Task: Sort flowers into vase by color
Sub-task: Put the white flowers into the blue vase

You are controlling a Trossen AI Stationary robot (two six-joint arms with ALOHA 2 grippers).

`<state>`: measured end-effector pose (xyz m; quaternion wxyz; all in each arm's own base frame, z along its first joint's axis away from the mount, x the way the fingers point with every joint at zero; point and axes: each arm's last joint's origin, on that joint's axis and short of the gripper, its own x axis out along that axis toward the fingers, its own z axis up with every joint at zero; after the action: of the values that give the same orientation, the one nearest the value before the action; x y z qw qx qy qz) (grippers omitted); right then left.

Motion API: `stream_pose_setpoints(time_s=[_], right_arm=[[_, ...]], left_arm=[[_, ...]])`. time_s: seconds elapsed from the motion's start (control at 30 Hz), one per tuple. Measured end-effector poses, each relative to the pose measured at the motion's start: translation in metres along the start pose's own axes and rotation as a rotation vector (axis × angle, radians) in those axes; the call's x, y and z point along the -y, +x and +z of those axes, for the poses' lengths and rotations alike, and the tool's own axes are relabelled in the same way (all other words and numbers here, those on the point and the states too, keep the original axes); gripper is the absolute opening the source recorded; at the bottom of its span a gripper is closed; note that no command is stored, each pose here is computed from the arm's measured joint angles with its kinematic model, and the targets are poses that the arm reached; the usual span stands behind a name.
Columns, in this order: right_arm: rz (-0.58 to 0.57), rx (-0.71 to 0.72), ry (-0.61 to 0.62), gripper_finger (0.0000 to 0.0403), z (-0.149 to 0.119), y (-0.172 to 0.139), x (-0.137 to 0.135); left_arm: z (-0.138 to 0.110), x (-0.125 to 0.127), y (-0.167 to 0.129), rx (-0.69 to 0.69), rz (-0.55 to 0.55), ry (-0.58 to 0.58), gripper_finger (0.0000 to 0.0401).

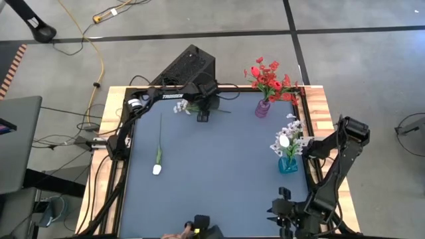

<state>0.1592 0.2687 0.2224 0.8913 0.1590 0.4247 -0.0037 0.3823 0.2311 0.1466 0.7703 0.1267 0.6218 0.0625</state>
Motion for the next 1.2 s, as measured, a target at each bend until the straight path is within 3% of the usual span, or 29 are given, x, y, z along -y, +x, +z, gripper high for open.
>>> stream_pose_setpoints(time_s=[0.17,0.4,0.57,0.7,0.77,0.87,1.0,1.2], right_arm=[[-0.005,0.036,-0.042,0.0148,-0.003,-0.003,-0.002],[-0.008,0.042,-0.063,0.0148,-0.003,-0.003,-0.002],[-0.017,0.065,-0.097,0.0148,-0.001,-0.002,-0.001],[-0.058,0.145,-0.191,0.0148,0.007,0.001,0.001],[-0.058,0.165,-0.236,0.0148,0.014,0.004,0.001],[-0.044,0.194,-0.313,0.0148,0.022,0.010,-0.002],[-0.012,0.194,-0.398,0.0148,0.023,0.012,-0.006],[-0.083,0.263,-0.558,0.0148,0.029,0.013,-0.005]], left_arm=[[-0.010,0.000,0.000,-0.044,-0.086,-0.031,0.0162],[-0.010,0.010,-0.012,-0.075,-0.129,-0.067,0.0015],[-0.005,0.026,-0.062,-0.018,-0.239,-0.083,0.0009],[-0.004,0.047,-0.108,0.056,-0.482,-0.233,0.0003],[-0.002,0.060,-0.129,0.111,-0.634,-0.279,0.0002],[0.008,0.090,-0.159,0.180,-0.749,-0.208,0.0002],[0.022,0.138,-0.180,0.176,-0.724,-0.070,0.0001],[0.052,0.215,-0.193,0.223,-0.648,-0.033,0.0001]])
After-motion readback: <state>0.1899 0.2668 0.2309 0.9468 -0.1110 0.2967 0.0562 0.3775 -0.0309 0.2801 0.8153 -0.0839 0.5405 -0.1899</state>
